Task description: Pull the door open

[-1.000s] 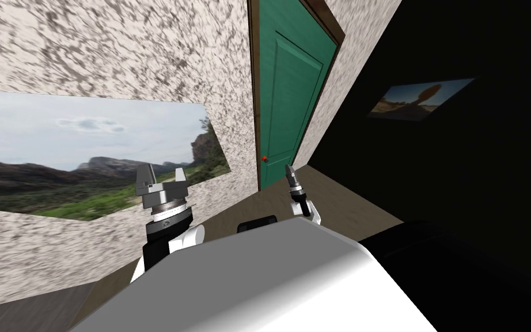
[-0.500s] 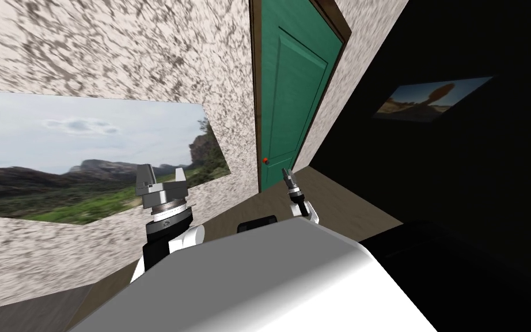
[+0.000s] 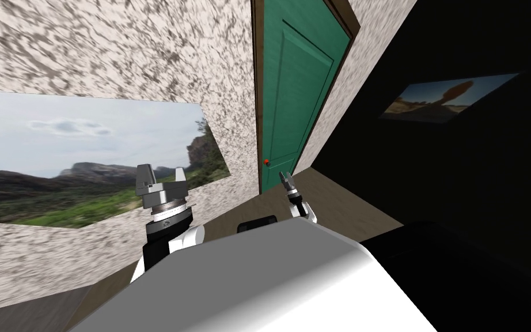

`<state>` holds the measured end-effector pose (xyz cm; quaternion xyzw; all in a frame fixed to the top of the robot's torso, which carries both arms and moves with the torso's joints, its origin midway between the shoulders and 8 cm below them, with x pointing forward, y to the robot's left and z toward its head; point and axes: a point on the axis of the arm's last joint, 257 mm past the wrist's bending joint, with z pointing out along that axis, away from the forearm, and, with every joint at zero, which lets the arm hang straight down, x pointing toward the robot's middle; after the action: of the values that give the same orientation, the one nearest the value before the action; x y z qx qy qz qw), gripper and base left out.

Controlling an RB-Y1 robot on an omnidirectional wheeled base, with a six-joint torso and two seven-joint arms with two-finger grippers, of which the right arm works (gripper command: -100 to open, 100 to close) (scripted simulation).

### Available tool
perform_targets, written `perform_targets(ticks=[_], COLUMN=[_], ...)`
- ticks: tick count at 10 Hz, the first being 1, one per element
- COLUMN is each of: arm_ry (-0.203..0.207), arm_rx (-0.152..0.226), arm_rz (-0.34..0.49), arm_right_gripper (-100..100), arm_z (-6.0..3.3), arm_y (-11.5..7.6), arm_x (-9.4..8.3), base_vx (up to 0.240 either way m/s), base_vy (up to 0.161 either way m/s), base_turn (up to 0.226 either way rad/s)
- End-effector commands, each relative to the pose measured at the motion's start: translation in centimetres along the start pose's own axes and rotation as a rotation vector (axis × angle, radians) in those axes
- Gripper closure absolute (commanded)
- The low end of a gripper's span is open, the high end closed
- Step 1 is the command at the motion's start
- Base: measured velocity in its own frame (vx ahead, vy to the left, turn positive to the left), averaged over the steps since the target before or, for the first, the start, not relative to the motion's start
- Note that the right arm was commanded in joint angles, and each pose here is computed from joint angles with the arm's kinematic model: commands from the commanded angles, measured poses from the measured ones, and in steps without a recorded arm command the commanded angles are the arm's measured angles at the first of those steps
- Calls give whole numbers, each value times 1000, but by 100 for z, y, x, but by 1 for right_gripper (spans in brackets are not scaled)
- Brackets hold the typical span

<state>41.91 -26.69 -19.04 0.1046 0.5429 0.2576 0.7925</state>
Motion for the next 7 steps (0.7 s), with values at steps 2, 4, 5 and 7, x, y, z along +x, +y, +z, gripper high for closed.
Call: perform_targets(ticks=[2,4,5,7], arm_ry=[37,80,99,139], arm_rx=[9,16,16,17], arm_rz=[-48,-102,-129,-181], arm_right_gripper=[-100,-100,-100,-100], arm_z=[-66,-135,-164,-236], arm_y=[-87,-174,-208,-279], arm_x=[170,359,441,613], base_vx=[83,71,97,94], base_vy=[-27,-18,-32,-30], base_turn=[25,33,44,43])
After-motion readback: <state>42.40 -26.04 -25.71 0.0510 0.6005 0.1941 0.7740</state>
